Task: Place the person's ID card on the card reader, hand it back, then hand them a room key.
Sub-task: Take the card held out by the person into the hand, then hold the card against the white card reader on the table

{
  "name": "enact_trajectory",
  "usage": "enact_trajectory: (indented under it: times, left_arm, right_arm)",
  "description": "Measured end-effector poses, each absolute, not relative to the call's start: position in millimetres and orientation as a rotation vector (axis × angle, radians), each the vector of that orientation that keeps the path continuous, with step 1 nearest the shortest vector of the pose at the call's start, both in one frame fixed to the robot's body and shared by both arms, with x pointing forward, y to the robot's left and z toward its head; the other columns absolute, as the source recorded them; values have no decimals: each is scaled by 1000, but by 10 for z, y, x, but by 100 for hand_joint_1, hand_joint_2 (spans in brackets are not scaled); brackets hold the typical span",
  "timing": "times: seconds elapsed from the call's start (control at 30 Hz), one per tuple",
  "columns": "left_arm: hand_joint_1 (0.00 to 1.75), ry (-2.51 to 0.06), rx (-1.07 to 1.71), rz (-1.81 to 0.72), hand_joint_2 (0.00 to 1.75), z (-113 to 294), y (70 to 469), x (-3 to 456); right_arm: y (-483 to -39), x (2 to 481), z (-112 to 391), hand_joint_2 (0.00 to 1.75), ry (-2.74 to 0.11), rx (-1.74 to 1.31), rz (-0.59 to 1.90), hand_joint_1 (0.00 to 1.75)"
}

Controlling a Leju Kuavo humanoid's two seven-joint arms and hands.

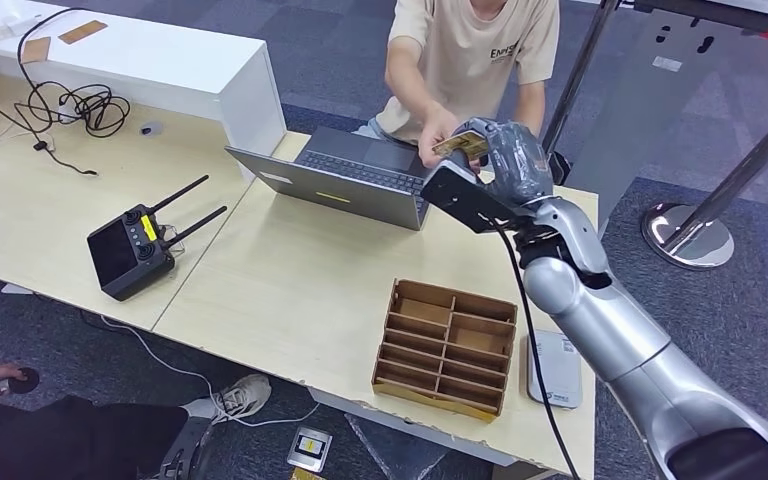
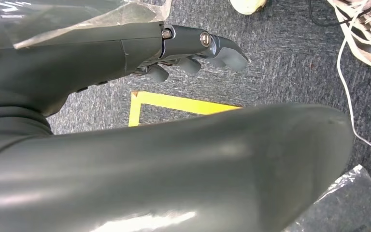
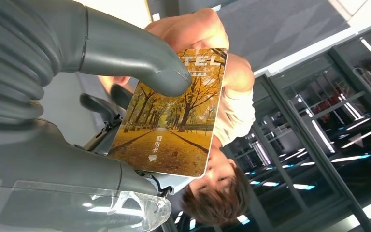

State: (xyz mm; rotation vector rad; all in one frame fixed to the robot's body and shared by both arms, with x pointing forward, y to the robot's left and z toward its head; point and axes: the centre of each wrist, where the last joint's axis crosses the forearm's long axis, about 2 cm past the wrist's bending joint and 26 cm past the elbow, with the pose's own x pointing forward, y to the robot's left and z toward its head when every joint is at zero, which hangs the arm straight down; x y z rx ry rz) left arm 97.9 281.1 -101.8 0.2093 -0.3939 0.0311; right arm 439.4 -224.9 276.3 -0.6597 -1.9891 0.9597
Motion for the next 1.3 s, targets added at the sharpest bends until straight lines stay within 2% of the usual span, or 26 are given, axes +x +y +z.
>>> enact_trajectory:
  times: [0.43, 0.77, 0.9, 1.07, 1.23, 1.3]
  left_arm:
    - [0, -400, 207, 12, 0, -1018, 2804, 980]
    - [0, -451, 215, 3, 0, -1026, 2788, 938]
    - [0, -472, 234, 6, 175, -1032, 2774, 901]
    - [0, -500, 254, 24, 175, -1038, 2766, 865]
    - [0, -523, 257, 48, 175, -1043, 2767, 839]
    - [0, -524, 259, 54, 175, -1045, 2768, 829]
  right_arm:
    - [-2117, 4299, 2867, 175, -2074, -609, 956, 175]
    - [-1923, 4045, 2987, 175, -2152, -704, 1005, 175]
    - [-1850, 3846, 2879, 175, -2185, -683, 990, 175]
    - [-1792, 3566, 2759, 175, -2233, -541, 917, 175]
    - [-1767, 3234, 2668, 175, -2240, -86, 765, 175]
    - [-1788, 3125, 2676, 175, -2252, -31, 741, 175]
